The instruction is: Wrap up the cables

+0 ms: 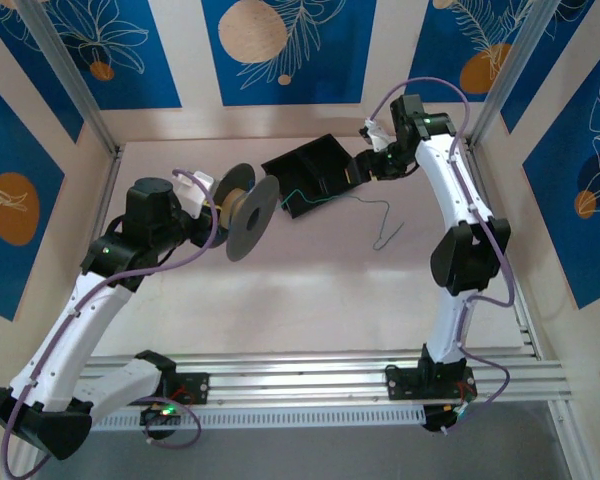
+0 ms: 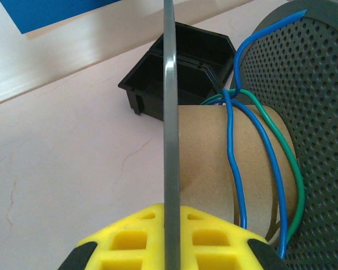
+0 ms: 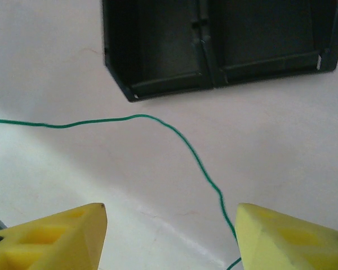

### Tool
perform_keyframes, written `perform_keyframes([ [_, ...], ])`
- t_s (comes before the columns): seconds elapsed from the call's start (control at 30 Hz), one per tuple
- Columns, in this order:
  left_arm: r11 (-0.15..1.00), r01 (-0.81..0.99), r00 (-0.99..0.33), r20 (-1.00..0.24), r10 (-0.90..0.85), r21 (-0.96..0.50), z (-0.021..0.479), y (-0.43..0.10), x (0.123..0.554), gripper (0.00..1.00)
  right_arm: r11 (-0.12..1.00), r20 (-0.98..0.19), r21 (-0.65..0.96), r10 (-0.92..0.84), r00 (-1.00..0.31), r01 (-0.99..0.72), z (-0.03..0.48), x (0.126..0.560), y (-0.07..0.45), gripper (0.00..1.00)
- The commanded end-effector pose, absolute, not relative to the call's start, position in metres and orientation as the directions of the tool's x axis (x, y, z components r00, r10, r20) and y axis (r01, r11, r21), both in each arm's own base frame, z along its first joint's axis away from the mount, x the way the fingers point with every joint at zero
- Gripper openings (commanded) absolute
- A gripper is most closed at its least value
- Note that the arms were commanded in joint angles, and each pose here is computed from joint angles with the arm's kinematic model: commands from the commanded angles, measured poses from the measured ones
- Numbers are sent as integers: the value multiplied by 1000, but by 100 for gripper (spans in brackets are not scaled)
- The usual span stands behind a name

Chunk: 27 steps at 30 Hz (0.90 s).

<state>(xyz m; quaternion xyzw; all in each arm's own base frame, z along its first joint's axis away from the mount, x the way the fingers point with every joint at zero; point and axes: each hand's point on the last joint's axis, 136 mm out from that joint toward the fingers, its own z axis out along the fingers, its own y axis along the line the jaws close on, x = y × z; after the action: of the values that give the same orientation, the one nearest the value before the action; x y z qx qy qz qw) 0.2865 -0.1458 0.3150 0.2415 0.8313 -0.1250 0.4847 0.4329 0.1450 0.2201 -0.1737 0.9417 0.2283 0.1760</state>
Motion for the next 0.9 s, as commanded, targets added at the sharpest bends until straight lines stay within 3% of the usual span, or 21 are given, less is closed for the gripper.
perform_keyframes([
  [0.0, 833, 551, -304, -917, 258, 52, 345, -152, 285, 0, 841, -329, 374, -275, -903, -392, 200, 427, 136, 62],
  [0.27, 832, 553, -299, -918, 259, 55, 346, -153, 286, 0, 822, -191, 466, -267, -945, -327, 157, 428, 147, 61],
  [0.43, 831, 553, -299, -918, 259, 54, 346, -154, 286, 0, 804, -141, 507, -278, -950, -310, 145, 425, 159, 51],
  [0.57, 830, 555, -299, -919, 258, 53, 346, -154, 286, 0, 805, -132, 514, -266, -955, -295, 144, 427, 159, 38],
  [0.73, 827, 560, -302, -917, 259, 49, 344, -155, 286, 0, 814, -128, 511, -244, -961, -275, 146, 432, 156, 0],
  [0.87, 816, 578, -329, -908, 258, 23, 337, -160, 284, 0, 833, -152, 491, -205, -967, -254, 159, 439, 152, 0],
])
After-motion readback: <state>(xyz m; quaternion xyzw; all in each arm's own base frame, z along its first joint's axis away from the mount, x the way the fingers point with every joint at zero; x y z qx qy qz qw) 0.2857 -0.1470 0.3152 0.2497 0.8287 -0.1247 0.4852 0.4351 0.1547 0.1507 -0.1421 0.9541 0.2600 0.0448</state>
